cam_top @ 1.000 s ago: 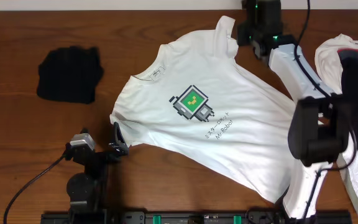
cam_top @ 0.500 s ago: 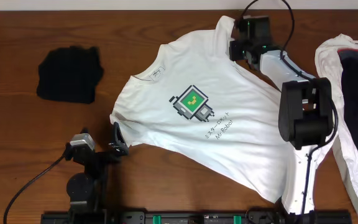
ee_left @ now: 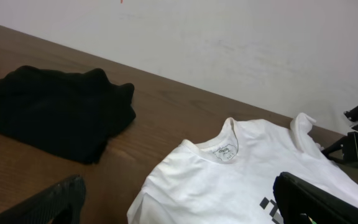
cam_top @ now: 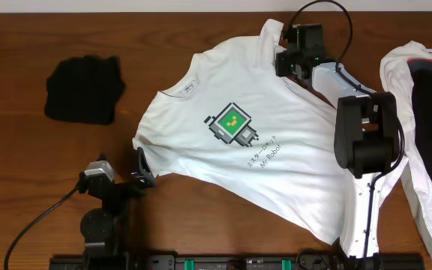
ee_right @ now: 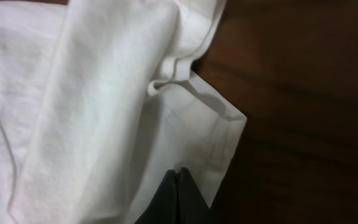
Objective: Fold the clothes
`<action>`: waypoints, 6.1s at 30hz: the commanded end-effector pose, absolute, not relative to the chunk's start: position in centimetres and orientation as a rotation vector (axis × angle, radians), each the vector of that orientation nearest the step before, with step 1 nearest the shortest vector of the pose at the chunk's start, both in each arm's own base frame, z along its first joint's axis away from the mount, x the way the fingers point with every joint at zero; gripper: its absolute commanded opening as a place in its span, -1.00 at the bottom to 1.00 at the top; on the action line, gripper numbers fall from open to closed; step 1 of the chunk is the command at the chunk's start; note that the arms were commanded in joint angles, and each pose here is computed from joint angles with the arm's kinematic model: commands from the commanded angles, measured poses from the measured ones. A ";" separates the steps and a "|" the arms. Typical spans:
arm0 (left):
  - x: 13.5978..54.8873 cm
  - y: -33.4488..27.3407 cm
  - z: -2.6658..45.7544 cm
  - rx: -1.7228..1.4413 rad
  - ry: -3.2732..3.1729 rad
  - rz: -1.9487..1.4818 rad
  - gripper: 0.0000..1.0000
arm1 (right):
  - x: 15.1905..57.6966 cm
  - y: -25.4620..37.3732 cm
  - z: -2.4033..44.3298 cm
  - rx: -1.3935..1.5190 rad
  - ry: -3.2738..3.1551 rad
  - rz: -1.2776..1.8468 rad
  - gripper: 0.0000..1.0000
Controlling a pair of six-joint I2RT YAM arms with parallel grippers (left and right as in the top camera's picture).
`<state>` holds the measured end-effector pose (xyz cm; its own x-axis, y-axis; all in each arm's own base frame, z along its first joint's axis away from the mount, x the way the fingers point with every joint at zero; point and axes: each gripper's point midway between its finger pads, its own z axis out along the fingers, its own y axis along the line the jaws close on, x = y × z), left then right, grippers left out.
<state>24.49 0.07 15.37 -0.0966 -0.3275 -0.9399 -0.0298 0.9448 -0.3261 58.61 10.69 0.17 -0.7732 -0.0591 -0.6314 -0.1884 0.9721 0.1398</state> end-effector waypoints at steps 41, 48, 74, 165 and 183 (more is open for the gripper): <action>24.4 -0.3 13.9 -0.263 1.702 -0.260 0.96 | 56.1 0.6 22.7 0.069 2.246 -0.029 -0.87; 24.4 -0.3 13.9 -0.263 1.702 -0.261 0.96 | 55.3 2.3 19.1 0.012 2.361 0.119 -0.98; 24.4 -0.3 13.9 -0.263 1.702 -0.261 0.96 | 55.8 -2.7 -4.3 0.148 2.697 0.091 -0.98; 30.1 1.0 5.7 -0.300 2.979 -0.206 -0.38 | 48.0 -1.8 14.5 0.061 2.753 0.319 0.98; 28.8 -0.6 3.1 -0.315 3.059 -0.342 -0.46 | 48.0 -1.8 14.5 0.062 2.753 0.319 0.98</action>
